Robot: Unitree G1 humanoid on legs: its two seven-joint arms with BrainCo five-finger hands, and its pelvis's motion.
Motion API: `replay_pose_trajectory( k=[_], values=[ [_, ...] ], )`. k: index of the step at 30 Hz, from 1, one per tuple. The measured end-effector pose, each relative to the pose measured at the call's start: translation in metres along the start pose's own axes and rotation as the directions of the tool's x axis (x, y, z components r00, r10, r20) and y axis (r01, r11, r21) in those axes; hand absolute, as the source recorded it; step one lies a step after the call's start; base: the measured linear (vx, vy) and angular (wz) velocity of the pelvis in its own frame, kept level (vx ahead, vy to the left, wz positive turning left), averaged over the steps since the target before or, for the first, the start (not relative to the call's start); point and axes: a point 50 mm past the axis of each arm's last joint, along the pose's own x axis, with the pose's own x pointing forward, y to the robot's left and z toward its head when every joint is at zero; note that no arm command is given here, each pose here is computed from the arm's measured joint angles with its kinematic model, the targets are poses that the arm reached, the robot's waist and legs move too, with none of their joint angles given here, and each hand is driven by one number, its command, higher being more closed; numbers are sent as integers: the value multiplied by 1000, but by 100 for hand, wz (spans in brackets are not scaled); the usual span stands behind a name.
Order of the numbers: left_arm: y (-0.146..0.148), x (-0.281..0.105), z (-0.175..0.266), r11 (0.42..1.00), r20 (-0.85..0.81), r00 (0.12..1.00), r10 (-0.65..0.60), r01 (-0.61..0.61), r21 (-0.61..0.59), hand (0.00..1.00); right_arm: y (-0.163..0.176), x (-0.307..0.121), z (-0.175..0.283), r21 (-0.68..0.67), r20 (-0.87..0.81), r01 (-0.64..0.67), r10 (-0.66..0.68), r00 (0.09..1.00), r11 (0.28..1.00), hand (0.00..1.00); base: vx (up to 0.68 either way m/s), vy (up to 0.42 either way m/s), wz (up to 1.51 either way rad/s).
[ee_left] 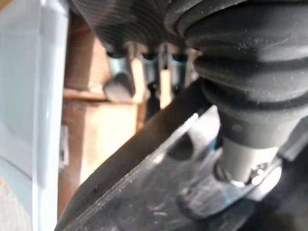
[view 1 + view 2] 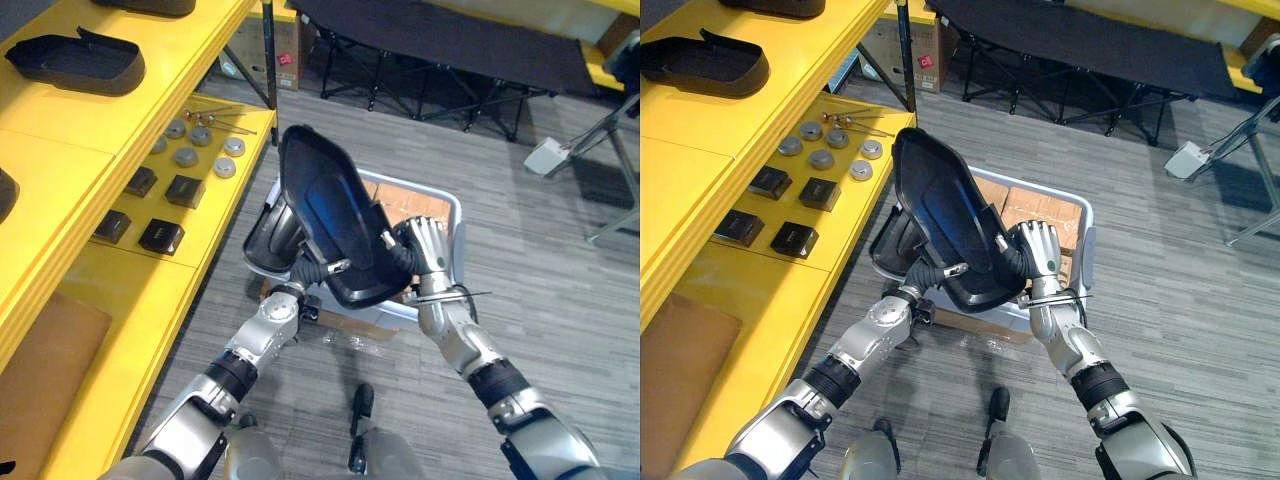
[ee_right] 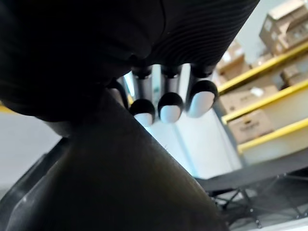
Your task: Walk over and take plastic housings, then place them on the shelf
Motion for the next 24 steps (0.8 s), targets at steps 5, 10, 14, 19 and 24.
replay_pose_trajectory(
  k=[5,10,14,19,24],
  values=[
    [-1,-2,-2,996,12,999,38,-37,-82,100,0,-5,13,106,-20,39,-37,999,994,100,-21,6,-6],
    [-10,-6,-7,946,23,998,62,-52,-321,100,4,-16,31,273,-117,139,-111,987,952,100,1,5,-12],
    [-17,-6,-3,878,45,994,101,-68,-474,100,7,-24,36,325,-164,191,-144,976,926,0,15,7,-2],
    [-9,-6,2,842,88,983,161,-90,-531,100,13,-37,42,372,-157,186,-136,978,909,0,-3,7,-4],
    [-1,-17,21,882,199,943,266,-155,-445,100,19,-65,38,377,-239,206,-120,964,903,0,-2,9,-3]
  ],
)
